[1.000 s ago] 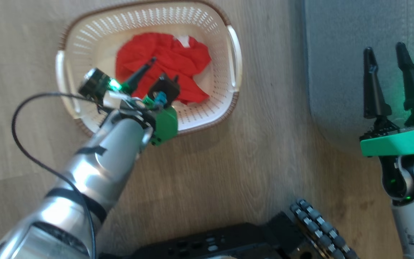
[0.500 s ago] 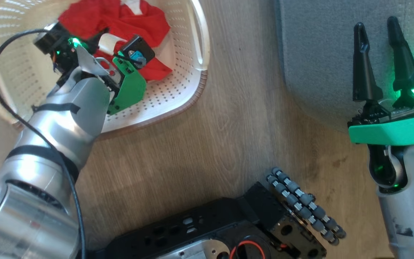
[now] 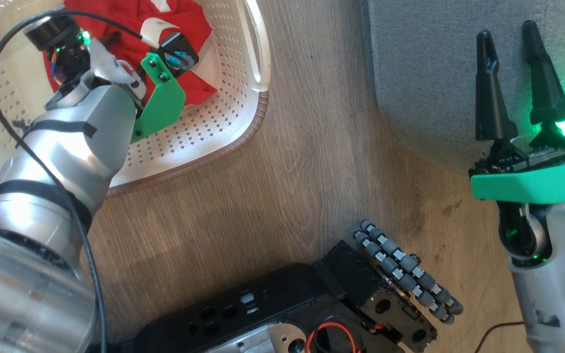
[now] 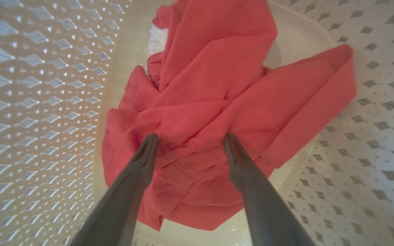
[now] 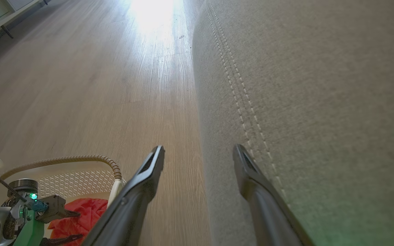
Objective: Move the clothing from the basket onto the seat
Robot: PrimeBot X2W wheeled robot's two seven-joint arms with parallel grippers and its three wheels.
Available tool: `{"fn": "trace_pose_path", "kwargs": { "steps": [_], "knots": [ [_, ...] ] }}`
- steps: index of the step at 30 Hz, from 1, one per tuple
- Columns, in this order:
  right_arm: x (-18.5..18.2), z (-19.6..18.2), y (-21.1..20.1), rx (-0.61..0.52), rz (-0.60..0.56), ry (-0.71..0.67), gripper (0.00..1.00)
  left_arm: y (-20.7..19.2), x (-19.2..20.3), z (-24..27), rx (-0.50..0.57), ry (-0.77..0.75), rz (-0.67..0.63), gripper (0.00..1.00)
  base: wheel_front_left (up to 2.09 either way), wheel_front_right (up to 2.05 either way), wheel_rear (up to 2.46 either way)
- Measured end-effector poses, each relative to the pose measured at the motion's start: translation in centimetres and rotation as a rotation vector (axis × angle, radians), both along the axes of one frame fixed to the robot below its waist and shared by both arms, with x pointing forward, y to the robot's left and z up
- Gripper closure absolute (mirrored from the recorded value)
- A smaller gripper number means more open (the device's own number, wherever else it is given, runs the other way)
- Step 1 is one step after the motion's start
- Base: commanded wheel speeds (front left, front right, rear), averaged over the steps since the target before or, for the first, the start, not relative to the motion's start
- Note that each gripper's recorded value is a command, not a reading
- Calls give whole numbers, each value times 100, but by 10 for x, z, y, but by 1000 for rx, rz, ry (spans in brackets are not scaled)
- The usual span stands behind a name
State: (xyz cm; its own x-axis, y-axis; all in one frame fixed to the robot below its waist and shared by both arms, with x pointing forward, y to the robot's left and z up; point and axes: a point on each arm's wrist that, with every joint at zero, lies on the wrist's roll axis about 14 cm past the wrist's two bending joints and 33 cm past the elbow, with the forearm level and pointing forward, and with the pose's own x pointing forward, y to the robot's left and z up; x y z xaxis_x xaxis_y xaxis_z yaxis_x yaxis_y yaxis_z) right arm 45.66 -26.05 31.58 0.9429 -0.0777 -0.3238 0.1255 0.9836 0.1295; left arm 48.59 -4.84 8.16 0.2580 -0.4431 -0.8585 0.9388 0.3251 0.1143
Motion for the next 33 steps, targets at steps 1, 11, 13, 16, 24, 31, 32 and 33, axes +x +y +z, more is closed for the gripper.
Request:
{"fn": "trace_pose_path", "kwargs": {
  "steps": [1,11,13,16,24,31,32,33],
  "knots": [
    [-1,0,0,-1,-1,0,0,1,1,-1,8,1,-3,0,0,0,0],
    [-16,-5,-1,4,-18,34,0,7,-6,-12,81,47,-22,0,0,0,0],
    [-16,-5,-1,4,-18,32,0,7,-9,-14,86,64,-23,0,0,0,0],
    [-16,-6,0,5,-19,35,0,12,-15,-18,105,98,-10,0,0,0,0],
    [-15,-7,0,7,-17,32,0,15,-18,-20,101,127,30,100,0,0,0],
    [-14,-3,0,6,-17,24,0,15,-13,-16,88,121,59,100,0,0,0],
    [-14,-2,0,6,-16,21,0,15,-12,-14,87,118,62,100,0,0,0],
    [-13,-1,0,6,-17,18,0,14,-10,-12,84,113,62,100,0,0,0]
  ]
}}
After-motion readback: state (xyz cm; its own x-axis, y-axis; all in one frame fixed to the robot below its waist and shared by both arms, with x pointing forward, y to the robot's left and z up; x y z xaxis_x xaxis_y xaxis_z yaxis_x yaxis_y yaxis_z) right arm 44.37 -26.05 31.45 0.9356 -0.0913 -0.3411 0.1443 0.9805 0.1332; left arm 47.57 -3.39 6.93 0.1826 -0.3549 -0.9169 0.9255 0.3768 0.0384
